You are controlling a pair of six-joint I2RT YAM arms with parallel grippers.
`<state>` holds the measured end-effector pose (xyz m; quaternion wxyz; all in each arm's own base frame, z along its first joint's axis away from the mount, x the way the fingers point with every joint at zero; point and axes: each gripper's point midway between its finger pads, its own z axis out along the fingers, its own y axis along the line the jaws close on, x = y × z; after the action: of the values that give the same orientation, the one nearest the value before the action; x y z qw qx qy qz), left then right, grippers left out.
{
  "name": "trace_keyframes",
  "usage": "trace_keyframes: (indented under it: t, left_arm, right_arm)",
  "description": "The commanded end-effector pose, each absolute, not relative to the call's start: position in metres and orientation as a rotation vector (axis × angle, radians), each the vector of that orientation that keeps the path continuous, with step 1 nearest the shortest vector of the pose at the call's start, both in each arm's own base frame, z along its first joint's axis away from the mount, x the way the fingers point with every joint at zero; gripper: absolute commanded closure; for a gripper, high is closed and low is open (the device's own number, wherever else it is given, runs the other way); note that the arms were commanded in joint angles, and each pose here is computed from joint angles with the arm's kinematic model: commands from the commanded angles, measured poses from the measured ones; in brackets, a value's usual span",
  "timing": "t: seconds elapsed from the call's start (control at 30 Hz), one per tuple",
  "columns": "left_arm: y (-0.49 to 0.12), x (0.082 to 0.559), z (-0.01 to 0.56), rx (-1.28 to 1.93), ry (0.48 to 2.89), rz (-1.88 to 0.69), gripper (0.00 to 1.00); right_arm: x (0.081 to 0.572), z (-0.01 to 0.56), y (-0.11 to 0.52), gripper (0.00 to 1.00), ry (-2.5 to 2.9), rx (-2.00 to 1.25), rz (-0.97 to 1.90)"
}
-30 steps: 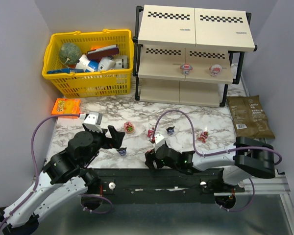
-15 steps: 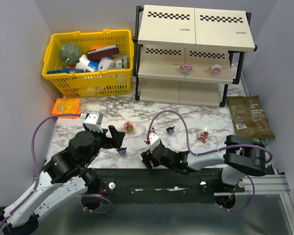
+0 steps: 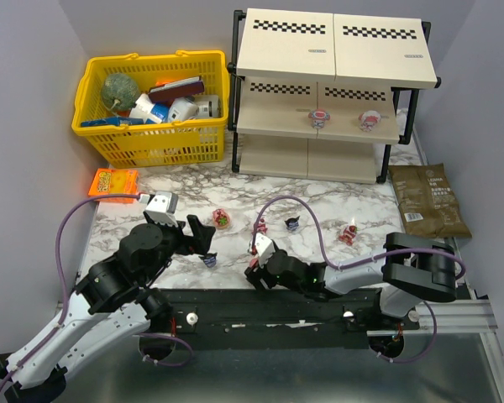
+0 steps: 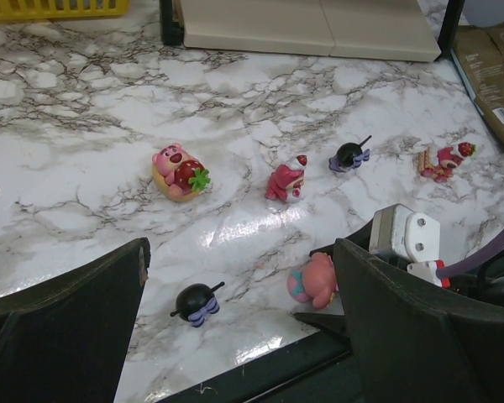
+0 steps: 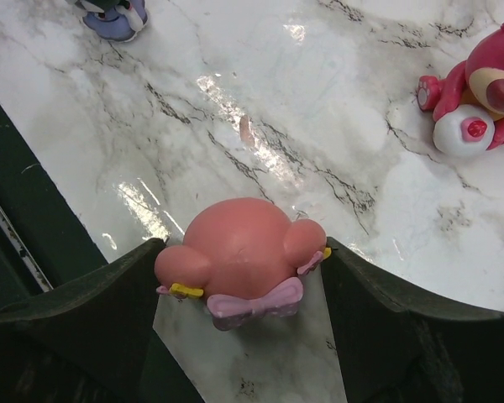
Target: Place and organize the plastic toys onto the shelf
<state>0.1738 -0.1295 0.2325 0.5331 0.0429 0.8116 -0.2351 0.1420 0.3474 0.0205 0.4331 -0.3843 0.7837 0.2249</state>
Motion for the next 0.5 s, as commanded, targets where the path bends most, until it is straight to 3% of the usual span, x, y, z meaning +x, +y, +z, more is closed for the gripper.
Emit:
trace_keyframes:
  t: [0.0, 0.23, 0.47]
  left_arm:
    - [-0.133, 0.174, 0.229, 0.118, 1.938, -0.570, 0.01]
    - [-0.133, 0.174, 0.229, 0.118, 1.937, -0.571, 0.01]
    - [-0.133, 0.174, 0.229, 0.116, 1.936, -0.571, 0.01]
  right_arm:
    - [0.134, 0.005, 0.339, 0.20, 1.961, -1.022, 0.544]
    - [0.139, 0.012, 0.339, 0.30, 1.952, -0.966, 0.548]
    - [0.139, 0.016, 0.344, 0.56, 1.938, -0.954, 0.569]
